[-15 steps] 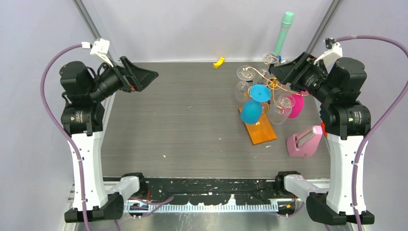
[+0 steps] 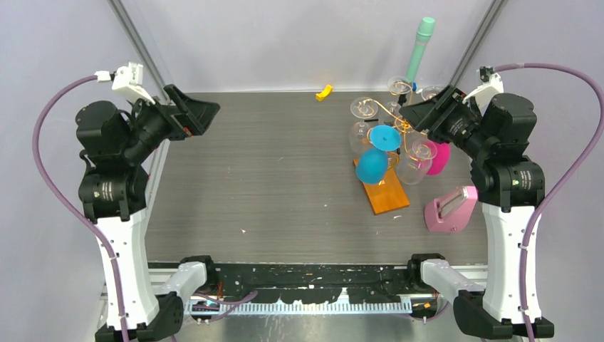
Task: Take the wine glass off the wine glass rack
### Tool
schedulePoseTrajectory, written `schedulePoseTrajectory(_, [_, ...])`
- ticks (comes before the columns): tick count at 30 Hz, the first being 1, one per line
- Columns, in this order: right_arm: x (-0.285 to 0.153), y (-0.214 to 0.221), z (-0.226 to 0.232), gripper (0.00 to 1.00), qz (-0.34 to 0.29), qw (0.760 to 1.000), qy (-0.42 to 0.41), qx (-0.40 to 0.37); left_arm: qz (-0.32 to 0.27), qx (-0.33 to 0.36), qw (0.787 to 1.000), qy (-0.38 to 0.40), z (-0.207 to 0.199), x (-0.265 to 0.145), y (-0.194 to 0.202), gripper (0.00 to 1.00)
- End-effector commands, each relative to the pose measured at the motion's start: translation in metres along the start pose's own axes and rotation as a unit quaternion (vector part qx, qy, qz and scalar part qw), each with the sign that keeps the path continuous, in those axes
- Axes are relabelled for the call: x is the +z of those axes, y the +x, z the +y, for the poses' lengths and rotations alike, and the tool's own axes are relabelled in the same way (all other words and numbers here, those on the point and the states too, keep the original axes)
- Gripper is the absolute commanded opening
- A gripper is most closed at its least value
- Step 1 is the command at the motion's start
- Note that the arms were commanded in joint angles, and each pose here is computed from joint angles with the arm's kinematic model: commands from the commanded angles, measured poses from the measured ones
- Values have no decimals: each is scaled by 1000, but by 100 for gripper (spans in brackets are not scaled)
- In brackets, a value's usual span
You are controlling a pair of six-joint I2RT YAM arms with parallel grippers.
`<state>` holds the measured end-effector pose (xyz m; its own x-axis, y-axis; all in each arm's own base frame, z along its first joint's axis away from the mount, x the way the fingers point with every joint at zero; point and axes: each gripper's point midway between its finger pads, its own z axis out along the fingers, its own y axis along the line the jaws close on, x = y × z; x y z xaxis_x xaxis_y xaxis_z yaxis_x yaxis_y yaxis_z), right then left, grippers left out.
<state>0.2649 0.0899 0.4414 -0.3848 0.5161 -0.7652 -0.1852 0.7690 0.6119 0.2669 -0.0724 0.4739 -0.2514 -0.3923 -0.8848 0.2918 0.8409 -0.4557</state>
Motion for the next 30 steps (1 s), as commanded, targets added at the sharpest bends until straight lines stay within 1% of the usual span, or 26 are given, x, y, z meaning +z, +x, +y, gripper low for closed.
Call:
schedulePoseTrajectory(1, [-4,-8,-8,56,-27,999,33,26,38,-42,989,140,-43,7,18,100])
schedulePoseTrajectory(3, [-4,-8,-16,55,-33,997,53,36,49,-92,974,202,-62,12,25,100])
schedulePoseTrajectory(4, [-4,-8,-20,54,-37,997,62,41,50,-114,969,215,-66,15,27,100])
schedulePoseTrajectory(5, [-4,-7,-22,53,-36,996,67,47,66,-134,961,234,-76,19,38,100])
schedulePoseTrajectory(8, [-3,-7,-25,52,-44,995,74,58,78,-154,945,277,-102,23,54,100])
schedulePoseTrajectory(15, [-2,1,-30,51,-47,993,73,82,136,-206,922,299,-155,54,104,100])
schedulePoseTrajectory(17, [-4,1,-28,51,-52,993,68,84,150,-216,917,301,-174,65,117,98])
schedulePoseTrajectory(21, [-7,3,-27,49,-52,993,64,86,190,-234,901,311,-215,85,141,81])
schedulePoseTrajectory(24, [-11,2,-23,47,-56,993,57,86,217,-240,895,306,-236,100,161,65])
schedulePoseTrajectory(26, [-12,3,-22,46,-56,993,54,88,222,-243,893,306,-247,108,164,57])
schedulePoseTrajectory(28, [-13,4,-20,44,-56,993,47,89,224,-246,893,303,-255,115,167,49])
schedulePoseTrajectory(30, [-13,5,-17,42,-54,994,40,90,225,-253,892,298,-259,125,172,46])
